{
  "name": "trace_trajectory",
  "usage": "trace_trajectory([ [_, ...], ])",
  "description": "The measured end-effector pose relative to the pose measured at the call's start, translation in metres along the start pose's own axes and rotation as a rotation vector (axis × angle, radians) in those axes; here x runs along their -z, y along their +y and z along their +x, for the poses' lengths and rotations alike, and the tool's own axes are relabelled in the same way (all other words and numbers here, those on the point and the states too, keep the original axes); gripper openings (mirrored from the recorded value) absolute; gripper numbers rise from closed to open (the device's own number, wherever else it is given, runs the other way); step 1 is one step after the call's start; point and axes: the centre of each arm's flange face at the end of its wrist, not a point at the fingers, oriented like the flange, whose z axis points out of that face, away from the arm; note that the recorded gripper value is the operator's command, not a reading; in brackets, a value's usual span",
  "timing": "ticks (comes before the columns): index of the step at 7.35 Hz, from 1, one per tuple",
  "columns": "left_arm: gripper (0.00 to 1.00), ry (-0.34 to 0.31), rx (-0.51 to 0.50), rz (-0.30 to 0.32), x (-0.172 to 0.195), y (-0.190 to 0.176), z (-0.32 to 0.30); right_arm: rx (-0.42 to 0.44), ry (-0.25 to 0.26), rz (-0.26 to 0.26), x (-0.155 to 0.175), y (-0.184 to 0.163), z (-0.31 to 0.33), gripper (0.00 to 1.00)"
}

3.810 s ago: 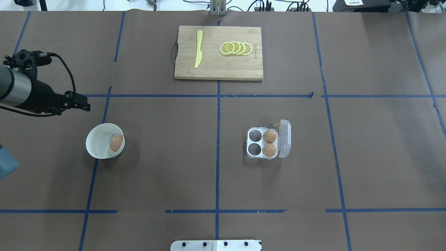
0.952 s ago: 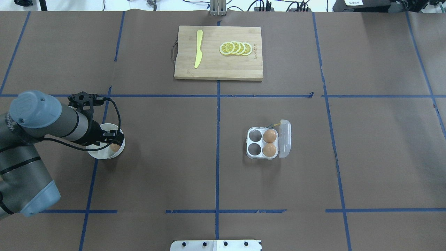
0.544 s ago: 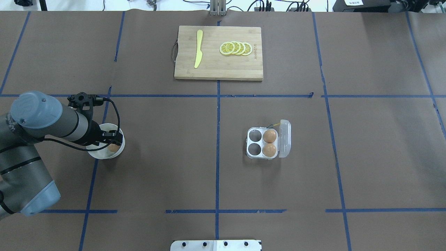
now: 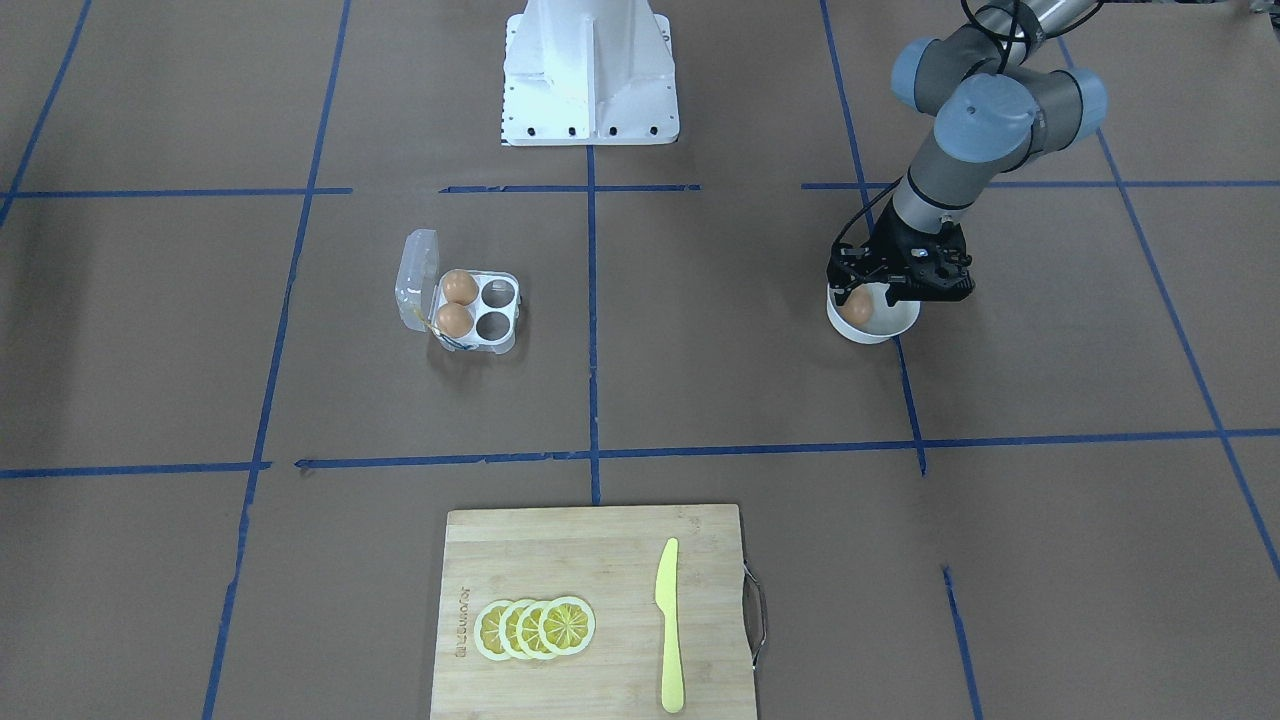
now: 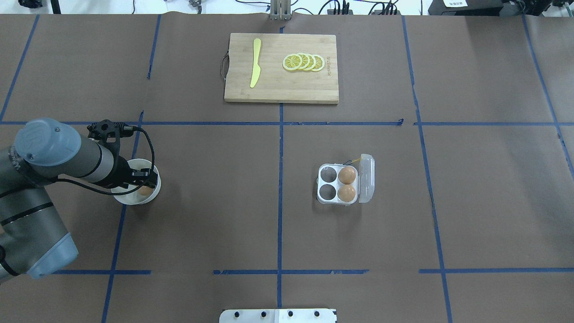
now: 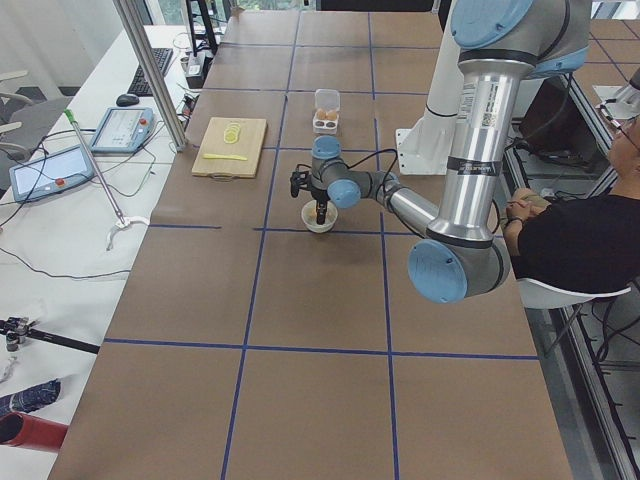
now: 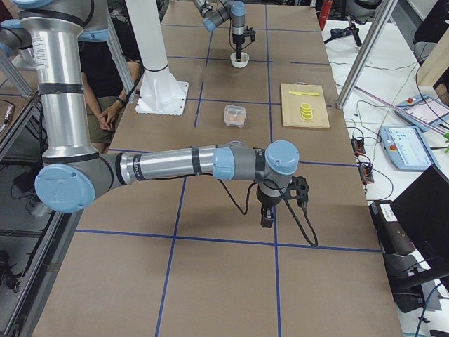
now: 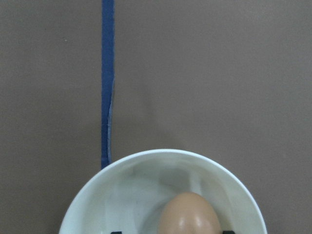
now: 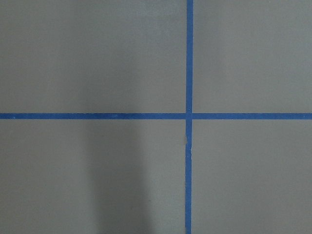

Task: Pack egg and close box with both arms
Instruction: 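Lower the left gripper into the bowl and close it on the egg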

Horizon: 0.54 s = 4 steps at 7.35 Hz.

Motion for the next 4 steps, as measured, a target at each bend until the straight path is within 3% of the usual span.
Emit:
trace_trajectory([
  [4,0.6,-0.001,-0.002,-0.004,-0.0022,0.0019,0.001,0.001,0.0,0.0,0.0,0.0,0.0002,1.0],
])
